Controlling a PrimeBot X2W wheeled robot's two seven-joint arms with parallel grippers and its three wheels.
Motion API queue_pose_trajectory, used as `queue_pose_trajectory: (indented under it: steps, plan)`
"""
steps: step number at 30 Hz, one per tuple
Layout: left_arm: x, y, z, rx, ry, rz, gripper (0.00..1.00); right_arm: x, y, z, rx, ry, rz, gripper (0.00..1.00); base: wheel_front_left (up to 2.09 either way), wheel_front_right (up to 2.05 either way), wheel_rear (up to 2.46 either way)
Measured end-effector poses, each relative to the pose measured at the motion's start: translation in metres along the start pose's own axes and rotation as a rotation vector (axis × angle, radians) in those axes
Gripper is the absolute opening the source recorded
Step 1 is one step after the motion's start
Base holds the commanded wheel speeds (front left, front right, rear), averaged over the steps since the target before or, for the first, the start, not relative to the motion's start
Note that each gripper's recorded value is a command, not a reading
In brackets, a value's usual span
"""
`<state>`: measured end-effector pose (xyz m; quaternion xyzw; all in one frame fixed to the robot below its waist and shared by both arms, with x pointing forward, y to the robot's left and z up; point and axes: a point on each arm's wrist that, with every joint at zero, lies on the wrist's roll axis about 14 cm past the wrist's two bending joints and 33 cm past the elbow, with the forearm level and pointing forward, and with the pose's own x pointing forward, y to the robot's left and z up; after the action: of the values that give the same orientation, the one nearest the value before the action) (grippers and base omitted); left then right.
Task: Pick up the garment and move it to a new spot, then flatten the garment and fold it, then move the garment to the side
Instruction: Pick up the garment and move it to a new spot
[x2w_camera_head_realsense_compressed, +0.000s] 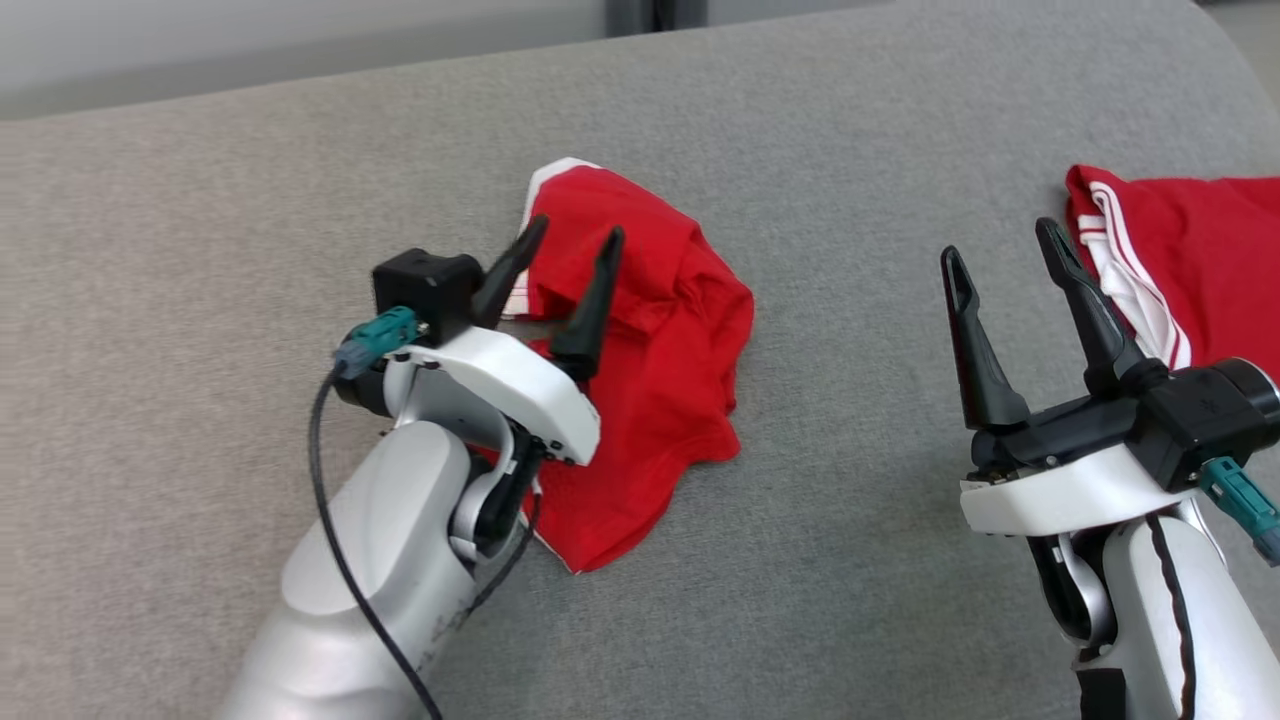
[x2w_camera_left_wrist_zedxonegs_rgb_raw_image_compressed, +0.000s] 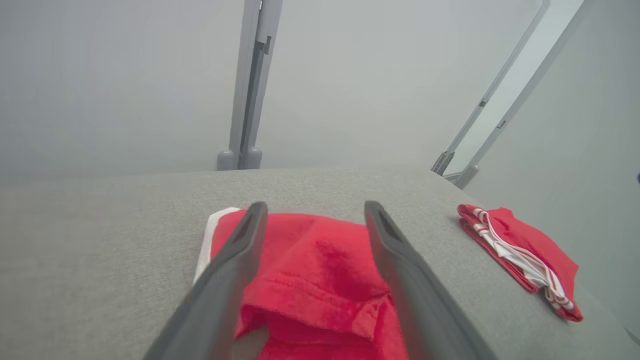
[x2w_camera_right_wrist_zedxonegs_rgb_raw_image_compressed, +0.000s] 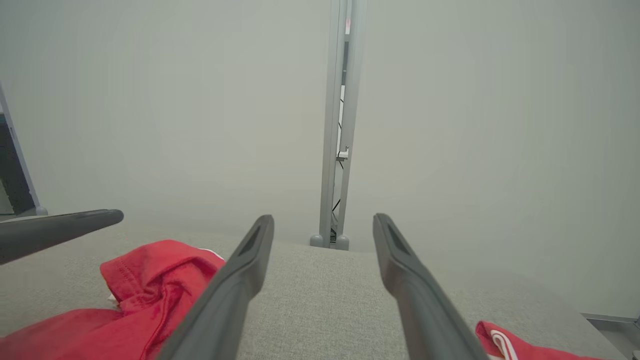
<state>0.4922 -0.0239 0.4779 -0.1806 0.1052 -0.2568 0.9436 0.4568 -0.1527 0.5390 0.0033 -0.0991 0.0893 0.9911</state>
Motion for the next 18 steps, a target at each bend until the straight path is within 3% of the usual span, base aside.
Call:
queue_pose_trajectory:
  steps: [9,14,18]
  plan:
    - [-0.069,0.092,0.072,0.125,-0.228,0.267,1.0,0.003,0.038,0.009,0.007,-0.02,0.117,1.0,0.0,0.0,0.0]
    - [-0.128,0.136,0.074,0.189,-0.242,0.417,1.0,-0.002,0.059,0.007,0.023,-0.008,0.174,1.0,0.0,0.0,0.0]
    - [-0.166,0.146,0.06,0.162,-0.242,0.485,1.0,-0.009,0.068,0.005,0.037,0.005,0.195,1.0,0.0,0.0,0.0]
